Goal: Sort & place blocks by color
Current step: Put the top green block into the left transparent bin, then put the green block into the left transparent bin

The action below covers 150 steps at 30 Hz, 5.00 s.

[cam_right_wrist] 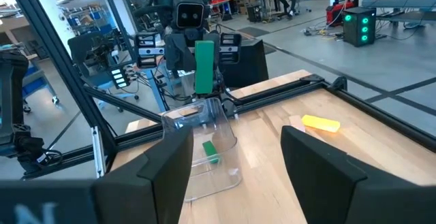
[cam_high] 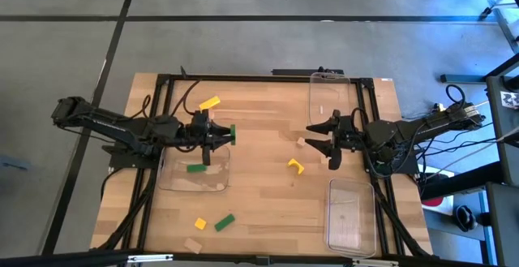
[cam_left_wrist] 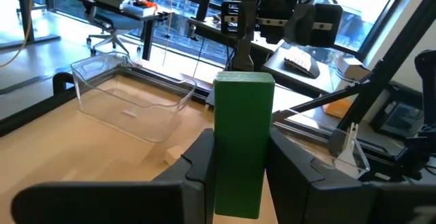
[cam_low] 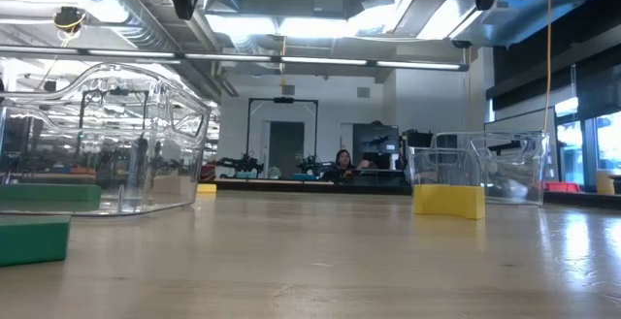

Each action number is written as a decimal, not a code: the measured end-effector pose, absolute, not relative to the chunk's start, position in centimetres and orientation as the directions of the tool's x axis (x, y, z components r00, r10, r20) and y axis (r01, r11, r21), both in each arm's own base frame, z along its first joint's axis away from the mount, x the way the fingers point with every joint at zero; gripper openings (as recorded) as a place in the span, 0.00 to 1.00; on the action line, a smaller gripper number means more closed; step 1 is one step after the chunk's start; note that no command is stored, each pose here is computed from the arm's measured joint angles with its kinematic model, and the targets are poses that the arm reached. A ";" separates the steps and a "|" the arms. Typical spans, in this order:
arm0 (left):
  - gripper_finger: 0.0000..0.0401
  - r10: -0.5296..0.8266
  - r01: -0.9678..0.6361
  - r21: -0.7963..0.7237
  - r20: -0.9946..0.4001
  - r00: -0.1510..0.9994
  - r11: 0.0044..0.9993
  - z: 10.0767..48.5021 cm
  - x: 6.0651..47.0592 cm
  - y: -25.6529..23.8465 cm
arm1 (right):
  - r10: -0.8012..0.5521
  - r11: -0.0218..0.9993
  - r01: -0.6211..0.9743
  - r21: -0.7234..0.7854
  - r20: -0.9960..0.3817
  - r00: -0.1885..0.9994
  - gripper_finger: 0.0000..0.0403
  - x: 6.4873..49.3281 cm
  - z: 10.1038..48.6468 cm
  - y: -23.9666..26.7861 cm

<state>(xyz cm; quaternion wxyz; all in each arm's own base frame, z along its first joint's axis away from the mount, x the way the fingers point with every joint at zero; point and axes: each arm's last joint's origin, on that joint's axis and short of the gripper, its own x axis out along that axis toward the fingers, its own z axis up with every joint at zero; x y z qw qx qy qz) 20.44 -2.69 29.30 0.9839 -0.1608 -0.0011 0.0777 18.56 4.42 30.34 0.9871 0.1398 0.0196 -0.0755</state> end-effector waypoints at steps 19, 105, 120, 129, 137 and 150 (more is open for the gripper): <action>0.21 0.017 -0.057 -0.206 -0.190 0.982 0.977 32.1 20.7 -3.1 | -0.144 0.950 0.155 0.273 -0.060 0.988 0.56 18.6 30.3 4.4; 0.56 -0.089 -0.052 -0.097 -0.986 0.138 0.994 22.1 22.2 -5.6 | -0.145 0.950 0.158 0.269 -0.068 0.987 0.56 18.6 30.3 4.4; 0.54 0.112 -0.196 -0.259 -0.306 0.946 0.946 34.8 18.2 -0.2 | -0.145 0.950 0.158 0.270 -0.067 0.987 0.56 18.6 30.3 4.4; 0.54 0.093 -0.136 -0.309 -0.150 0.984 0.941 29.9 18.3 -0.4 | -0.145 0.950 0.158 0.269 -0.066 0.987 0.56 18.6 30.3 4.4; 0.54 0.084 -0.133 -0.298 -0.169 0.982 0.945 28.9 18.4 -0.6 | -0.145 0.950 0.158 0.269 -0.067 0.987 0.56 18.6 30.3 4.4; 0.54 0.140 -0.184 -0.289 -0.167 0.976 0.940 28.9 18.4 -0.4 | -0.146 0.950 0.159 0.269 -0.068 0.987 0.56 18.6 30.3 4.4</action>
